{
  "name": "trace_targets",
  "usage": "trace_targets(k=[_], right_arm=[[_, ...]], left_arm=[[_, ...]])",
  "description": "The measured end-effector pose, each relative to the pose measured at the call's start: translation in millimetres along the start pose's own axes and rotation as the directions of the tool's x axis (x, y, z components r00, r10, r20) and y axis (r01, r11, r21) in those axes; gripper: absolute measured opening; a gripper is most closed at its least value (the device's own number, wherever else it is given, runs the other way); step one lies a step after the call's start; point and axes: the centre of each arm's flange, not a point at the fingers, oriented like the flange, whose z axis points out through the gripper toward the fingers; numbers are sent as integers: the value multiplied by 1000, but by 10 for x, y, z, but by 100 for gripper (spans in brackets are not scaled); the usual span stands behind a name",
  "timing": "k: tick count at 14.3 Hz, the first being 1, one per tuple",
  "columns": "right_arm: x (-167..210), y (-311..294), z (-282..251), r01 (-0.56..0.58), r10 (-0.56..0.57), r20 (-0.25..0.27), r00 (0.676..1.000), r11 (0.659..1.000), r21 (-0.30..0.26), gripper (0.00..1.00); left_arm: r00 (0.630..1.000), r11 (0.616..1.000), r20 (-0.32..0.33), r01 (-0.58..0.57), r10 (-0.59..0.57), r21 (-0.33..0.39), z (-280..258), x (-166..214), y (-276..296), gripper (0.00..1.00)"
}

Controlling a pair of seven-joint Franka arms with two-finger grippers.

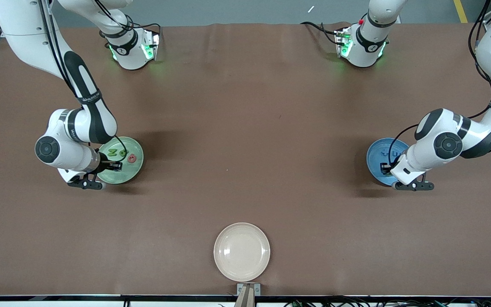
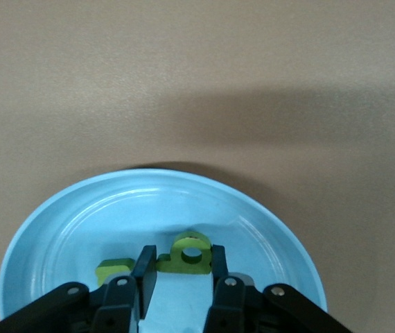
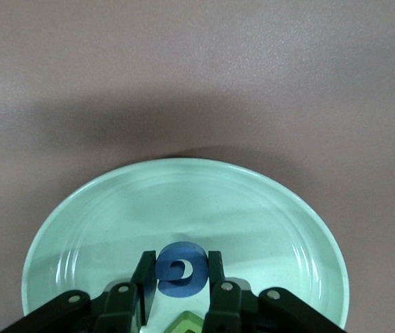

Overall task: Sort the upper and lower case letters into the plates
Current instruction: 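Release the a while the right gripper drops the G in the green plate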

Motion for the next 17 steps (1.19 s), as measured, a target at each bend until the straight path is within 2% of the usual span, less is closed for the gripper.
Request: trace_targets(k=[3, 4, 10, 11, 13, 17], right_arm=[[-20, 5, 26, -1, 1, 6, 1000, 1000, -1, 34], [-25, 6, 33, -1, 1, 8, 1000, 1000, -1, 39], [48, -19, -84, 25, -25, 3, 1000, 1000, -2, 97], [89, -39, -185, 44, -44, 25, 999, 999, -4, 100], [205, -93, -552, 79, -78, 80, 994, 997, -10, 100], [420, -134, -1534, 129, -121, 98, 988, 988, -79, 100]], left_arm=[[1000, 1000, 1, 0, 0, 0, 8, -1, 0, 36], [1000, 1000, 1, 0, 0, 0, 8, 0, -2, 41], [1000, 1000, -14, 10, -10, 2, -48, 55, -52, 98], [1000, 1000, -17, 11, -11, 2, -63, 65, -55, 100], [1000, 1000, -23, 9, -9, 1, -93, 81, -42, 100], [999, 1000, -34, 2, -2, -1, -152, 97, 9, 100]])
